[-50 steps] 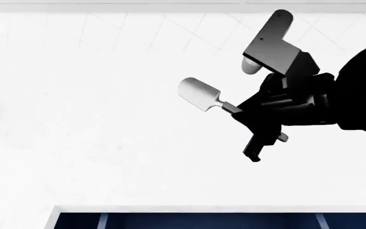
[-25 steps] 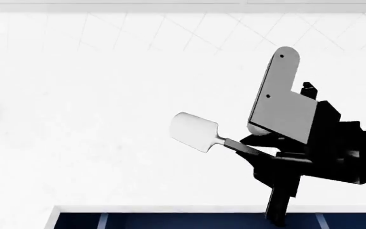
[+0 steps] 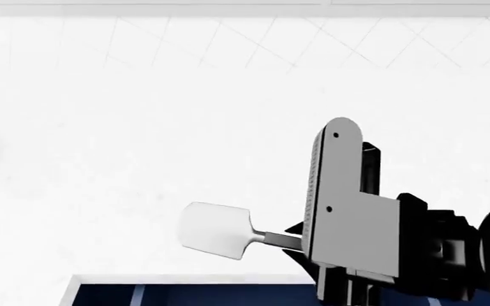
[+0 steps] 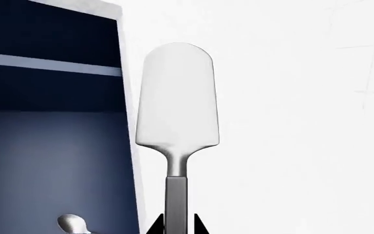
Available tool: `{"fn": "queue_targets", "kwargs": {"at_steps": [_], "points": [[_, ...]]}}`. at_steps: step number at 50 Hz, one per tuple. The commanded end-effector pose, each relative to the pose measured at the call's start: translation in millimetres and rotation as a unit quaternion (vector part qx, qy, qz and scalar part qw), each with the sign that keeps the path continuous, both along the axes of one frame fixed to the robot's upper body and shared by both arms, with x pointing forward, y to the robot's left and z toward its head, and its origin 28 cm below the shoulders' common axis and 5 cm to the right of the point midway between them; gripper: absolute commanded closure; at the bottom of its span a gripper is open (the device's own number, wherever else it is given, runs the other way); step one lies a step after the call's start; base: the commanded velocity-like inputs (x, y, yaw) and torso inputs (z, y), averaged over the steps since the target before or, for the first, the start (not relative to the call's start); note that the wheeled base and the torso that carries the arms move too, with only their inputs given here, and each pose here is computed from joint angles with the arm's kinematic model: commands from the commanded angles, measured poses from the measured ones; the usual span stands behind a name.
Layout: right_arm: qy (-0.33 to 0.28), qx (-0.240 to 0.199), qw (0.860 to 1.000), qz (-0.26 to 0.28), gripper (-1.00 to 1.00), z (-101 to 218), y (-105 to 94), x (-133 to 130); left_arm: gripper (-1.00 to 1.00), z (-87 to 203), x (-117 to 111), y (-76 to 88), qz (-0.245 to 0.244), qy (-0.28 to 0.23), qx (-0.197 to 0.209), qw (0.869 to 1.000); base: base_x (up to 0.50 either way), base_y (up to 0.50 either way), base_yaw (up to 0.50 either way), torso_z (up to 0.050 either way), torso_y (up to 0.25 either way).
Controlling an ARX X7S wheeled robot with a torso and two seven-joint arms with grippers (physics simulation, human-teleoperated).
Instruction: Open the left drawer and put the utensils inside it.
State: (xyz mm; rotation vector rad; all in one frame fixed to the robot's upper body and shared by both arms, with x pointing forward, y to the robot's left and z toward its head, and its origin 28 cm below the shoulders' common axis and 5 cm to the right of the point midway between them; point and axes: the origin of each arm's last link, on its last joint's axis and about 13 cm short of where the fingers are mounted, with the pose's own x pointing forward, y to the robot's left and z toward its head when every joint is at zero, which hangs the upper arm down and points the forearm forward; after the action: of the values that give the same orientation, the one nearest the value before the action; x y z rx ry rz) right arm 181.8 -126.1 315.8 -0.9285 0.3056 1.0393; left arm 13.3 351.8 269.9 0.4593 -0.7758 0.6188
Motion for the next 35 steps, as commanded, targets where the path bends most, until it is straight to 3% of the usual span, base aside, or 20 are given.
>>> {"fn": "queue_targets", "kwargs": {"at_steps": [1,10,16,35], "points": [[-0.002,0.019,1.000,0.023,1.00,-6,8.7,-7,-1.00,-1,0,-0.1,0.001,0.000,0.000,1.000,0.00,0.00,0.00,0.000,0.000],[0.021,0.029,0.999,0.035,1.00,-16,15.6,-13,-1.00,-2,1,-0.2,0.001,0.000,0.000,1.000,0.00,0.00,0.00,0.000,0.000],[0.066,0.058,0.996,0.015,1.00,-26,20.9,-22,-1.00,-3,0,-0.4,0.002,0.001,-0.003,1.000,0.00,0.00,0.00,0.000,0.000],[0.117,0.085,0.989,-0.021,1.00,-50,15.5,-36,-1.00,1,-1,0.3,0.002,-0.001,-0.002,1.000,0.00,0.00,0.00,0.000,0.000]]}}
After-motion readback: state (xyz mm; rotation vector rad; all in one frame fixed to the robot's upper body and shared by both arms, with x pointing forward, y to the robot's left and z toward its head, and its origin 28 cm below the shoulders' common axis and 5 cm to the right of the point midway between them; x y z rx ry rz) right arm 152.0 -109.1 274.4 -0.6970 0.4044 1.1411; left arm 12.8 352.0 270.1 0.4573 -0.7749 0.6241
